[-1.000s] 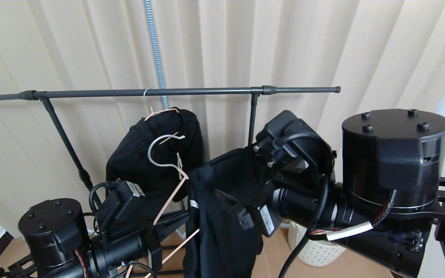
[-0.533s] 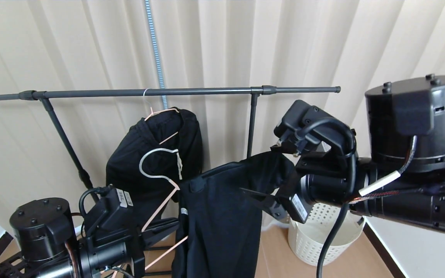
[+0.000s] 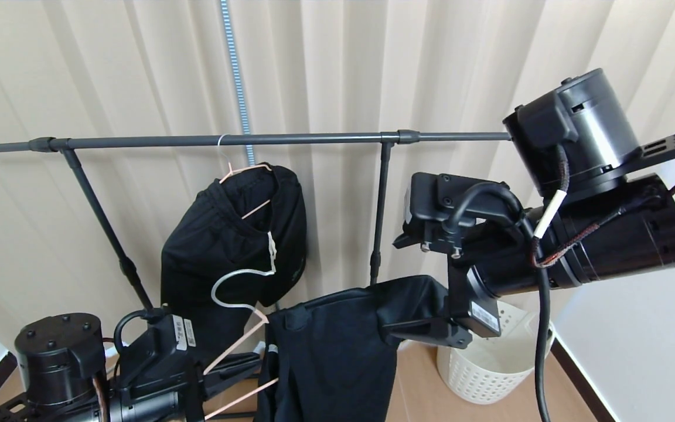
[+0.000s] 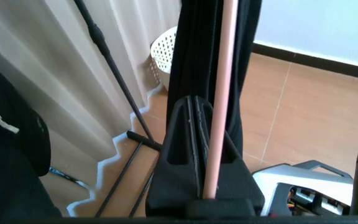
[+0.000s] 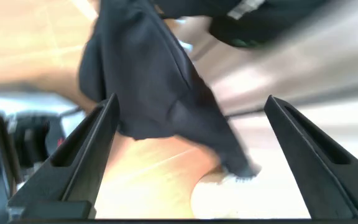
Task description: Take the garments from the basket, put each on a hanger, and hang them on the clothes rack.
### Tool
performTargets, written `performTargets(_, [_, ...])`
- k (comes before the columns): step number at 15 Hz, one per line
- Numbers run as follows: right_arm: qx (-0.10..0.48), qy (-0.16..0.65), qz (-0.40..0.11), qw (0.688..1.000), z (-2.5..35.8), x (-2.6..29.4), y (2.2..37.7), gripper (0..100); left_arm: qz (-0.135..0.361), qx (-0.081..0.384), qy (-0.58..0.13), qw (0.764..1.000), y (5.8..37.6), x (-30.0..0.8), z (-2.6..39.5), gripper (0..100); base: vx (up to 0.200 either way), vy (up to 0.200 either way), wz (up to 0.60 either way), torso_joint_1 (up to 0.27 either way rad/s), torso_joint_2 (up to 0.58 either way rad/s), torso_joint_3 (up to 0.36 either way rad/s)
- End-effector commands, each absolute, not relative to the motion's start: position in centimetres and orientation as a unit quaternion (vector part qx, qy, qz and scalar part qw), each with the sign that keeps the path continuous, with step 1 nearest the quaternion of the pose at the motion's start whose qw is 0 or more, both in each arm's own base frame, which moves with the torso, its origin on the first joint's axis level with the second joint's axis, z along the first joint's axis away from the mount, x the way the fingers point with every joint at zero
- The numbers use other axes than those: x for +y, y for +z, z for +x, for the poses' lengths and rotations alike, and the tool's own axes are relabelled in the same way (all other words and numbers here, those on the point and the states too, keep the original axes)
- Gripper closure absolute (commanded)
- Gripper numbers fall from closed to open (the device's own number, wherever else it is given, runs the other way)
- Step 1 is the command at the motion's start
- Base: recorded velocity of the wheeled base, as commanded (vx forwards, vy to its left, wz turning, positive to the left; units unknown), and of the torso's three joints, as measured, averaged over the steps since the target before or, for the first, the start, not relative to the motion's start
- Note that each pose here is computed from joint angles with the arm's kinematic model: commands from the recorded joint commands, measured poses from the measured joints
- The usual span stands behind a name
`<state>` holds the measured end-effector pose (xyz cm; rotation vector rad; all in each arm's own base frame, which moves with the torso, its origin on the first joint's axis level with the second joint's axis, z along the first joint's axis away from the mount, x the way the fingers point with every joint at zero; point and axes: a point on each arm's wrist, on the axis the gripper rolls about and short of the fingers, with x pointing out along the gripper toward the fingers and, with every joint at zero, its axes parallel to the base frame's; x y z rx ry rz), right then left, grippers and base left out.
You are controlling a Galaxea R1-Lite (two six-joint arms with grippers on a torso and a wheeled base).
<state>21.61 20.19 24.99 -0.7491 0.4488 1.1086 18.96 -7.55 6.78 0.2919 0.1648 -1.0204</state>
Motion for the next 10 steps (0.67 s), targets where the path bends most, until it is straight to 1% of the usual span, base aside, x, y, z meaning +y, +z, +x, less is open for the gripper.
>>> performTargets(1, [0.217,0.542,-0.349,0.733,23.2,20.1,23.7,0,0.135,0.091,-0.501,0.850,6.2,-7.6,18.7,100,0.000,0.000,0.00,0.000,0.00,0.000])
performTargets(2, [0.217,0.543,-0.349,0.732,23.2,20.1,23.6,0,0.134,0.092,-0.503,0.849,6.1,-7.6,18.7,100,0.000,0.000,0.00,0.000,0.00,0.000])
performTargets(3, [0.221,0.566,-0.363,0.707,23.6,20.2,22.7,0,0.139,0.088,-0.525,0.835,5.9,-7.6,18.3,100,0.000,0.000,0.00,0.000,0.00,0.000])
performTargets(4, [0.232,0.575,-0.376,0.689,23.9,20.4,21.8,0,0.143,0.084,-0.528,0.833,5.9,-7.7,18.3,100,0.000,0.000,0.00,0.000,0.00,0.000])
performTargets(7, [0.247,0.581,-0.385,0.673,24.6,21.0,20.2,0,0.146,0.078,-0.537,0.827,6.0,-8.1,18.1,100,0.000,0.000,0.00,0.000,0.00,0.000])
performTargets(10, [0.241,0.600,-0.380,0.662,24.4,22.2,19.8,0,0.148,0.071,-0.542,0.824,6.1,-8.4,18.1,100,0.000,0.000,0.00,0.000,0.00,0.000])
